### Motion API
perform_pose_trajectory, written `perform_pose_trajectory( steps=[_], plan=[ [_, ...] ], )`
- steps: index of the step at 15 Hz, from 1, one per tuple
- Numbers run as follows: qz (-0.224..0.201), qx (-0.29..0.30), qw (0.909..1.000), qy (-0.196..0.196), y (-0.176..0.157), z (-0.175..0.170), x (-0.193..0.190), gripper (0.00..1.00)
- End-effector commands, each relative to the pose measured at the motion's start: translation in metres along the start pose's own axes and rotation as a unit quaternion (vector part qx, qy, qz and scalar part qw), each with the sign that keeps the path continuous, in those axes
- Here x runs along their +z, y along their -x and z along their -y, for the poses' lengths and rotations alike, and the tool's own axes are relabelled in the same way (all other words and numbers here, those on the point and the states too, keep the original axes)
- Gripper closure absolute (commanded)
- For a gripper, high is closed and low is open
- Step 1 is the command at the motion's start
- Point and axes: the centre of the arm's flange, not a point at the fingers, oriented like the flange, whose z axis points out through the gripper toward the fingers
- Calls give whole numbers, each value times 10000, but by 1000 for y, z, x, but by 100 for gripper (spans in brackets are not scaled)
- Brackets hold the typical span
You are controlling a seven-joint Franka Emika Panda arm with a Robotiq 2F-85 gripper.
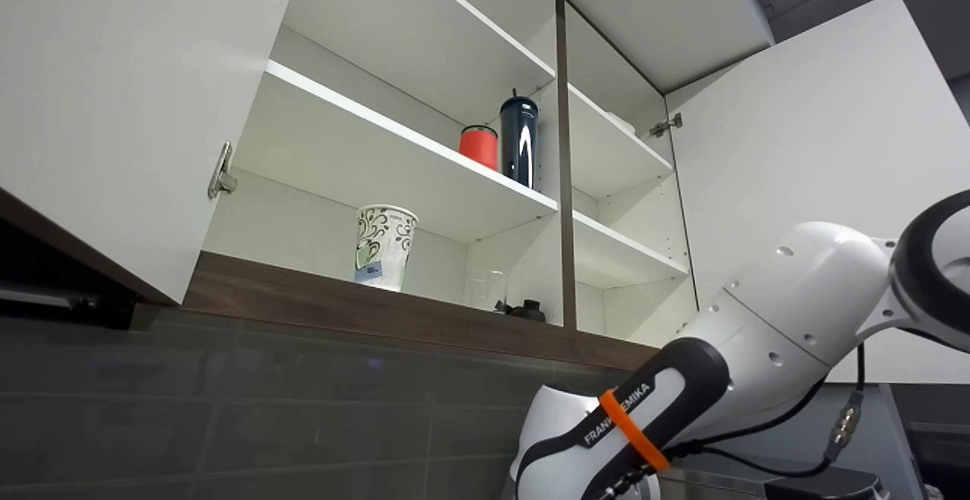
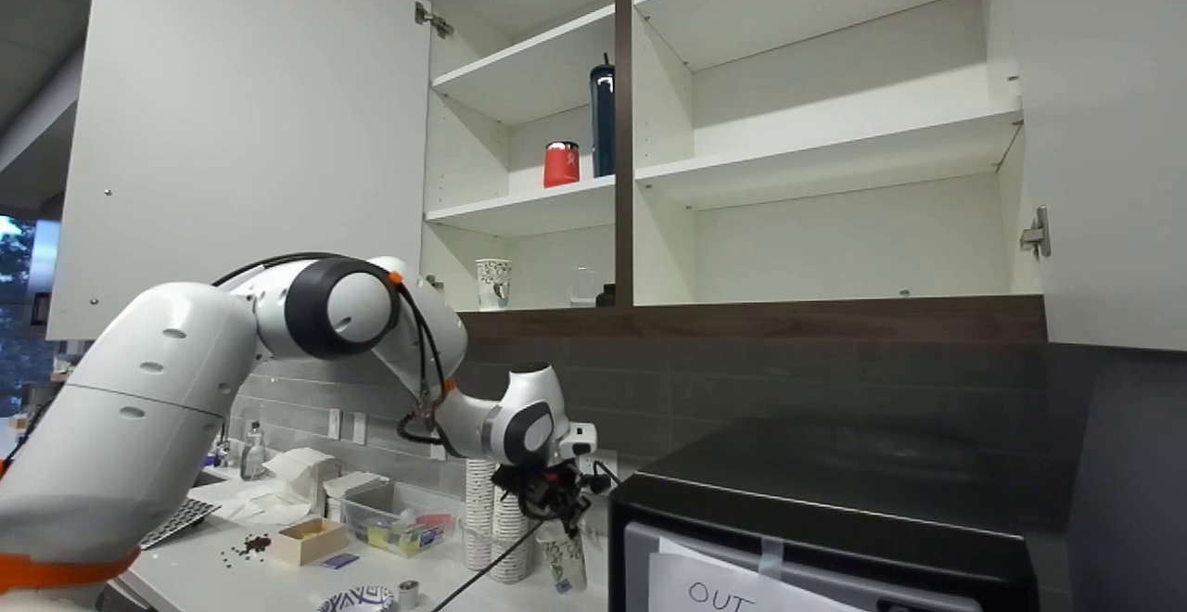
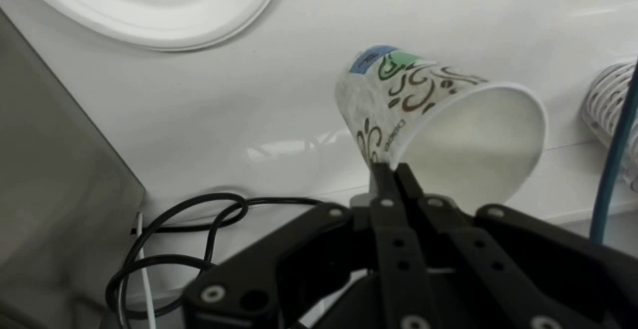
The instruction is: Put the cup inside the cupboard
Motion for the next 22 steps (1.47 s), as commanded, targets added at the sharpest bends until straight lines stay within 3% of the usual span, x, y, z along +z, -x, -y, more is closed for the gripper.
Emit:
perform_pose_trajectory(
  steps=[1,5,10,17,18,19,22],
  plan=[
    [695,-188,9974,-78,32,-15,-53,99],
    [1498,-340,9879,-202,59,-24,-93,99],
    [2013,-384,9784,-269,89,-27,-133,99],
    [1558,-540,9843,-629,114,-11,-203,99],
    [1332,-557,9868,-736,113,-9,-215,99],
    [1529,-513,9856,-516,96,-8,-192,99],
    [1433,-523,9868,-540,96,-7,-203,96]
  ],
)
